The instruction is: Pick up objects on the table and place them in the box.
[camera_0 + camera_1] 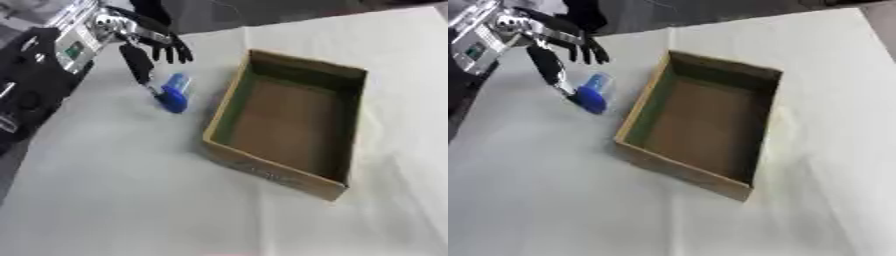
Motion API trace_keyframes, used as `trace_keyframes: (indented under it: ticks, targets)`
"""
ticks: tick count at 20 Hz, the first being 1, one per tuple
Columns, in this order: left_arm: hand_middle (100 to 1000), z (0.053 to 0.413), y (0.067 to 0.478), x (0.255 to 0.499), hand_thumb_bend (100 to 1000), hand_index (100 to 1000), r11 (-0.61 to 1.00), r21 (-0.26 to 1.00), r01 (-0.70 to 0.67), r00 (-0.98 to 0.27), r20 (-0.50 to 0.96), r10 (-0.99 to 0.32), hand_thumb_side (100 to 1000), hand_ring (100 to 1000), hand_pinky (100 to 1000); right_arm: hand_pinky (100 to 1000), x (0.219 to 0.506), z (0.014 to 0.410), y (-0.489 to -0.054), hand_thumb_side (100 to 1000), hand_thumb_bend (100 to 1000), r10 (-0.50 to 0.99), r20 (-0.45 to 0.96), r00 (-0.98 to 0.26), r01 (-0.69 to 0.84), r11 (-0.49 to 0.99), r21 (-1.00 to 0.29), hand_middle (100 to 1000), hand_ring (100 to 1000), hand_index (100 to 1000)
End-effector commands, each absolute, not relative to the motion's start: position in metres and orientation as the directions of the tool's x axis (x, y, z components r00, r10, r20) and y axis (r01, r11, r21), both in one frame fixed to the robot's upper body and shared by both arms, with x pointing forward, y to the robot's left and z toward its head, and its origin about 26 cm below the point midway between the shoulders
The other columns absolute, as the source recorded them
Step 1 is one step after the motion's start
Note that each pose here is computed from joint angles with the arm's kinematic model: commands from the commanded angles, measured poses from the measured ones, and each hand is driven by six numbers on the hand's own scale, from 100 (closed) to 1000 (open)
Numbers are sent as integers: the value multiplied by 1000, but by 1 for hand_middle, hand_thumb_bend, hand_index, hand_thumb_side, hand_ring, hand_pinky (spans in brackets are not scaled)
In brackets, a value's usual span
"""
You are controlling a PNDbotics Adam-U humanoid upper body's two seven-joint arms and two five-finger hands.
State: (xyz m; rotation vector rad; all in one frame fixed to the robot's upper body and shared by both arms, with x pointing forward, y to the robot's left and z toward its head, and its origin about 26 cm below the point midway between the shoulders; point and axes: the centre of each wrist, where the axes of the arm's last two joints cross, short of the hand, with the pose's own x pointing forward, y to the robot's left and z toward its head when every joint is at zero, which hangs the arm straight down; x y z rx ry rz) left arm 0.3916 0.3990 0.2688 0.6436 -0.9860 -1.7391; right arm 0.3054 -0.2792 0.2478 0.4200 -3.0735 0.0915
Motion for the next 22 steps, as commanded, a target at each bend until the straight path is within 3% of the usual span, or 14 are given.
trace_keyframes:
  ticks: [1, 22]
  targets:
    - [849, 281, 402, 389, 683, 955, -185, 853, 487, -368, 8, -930, 386, 761, 696, 202, 303, 257, -278, 989, 100, -271, 17, -962, -272, 960, -66, 330, 368, 440]
    - [851, 270, 403, 391, 692, 946, -236, 827, 510, -339, -59, -939, 421, 777, 735, 204, 304, 264, -275, 993, 100, -291, 7, -957, -291, 955, -61, 330, 369, 441]
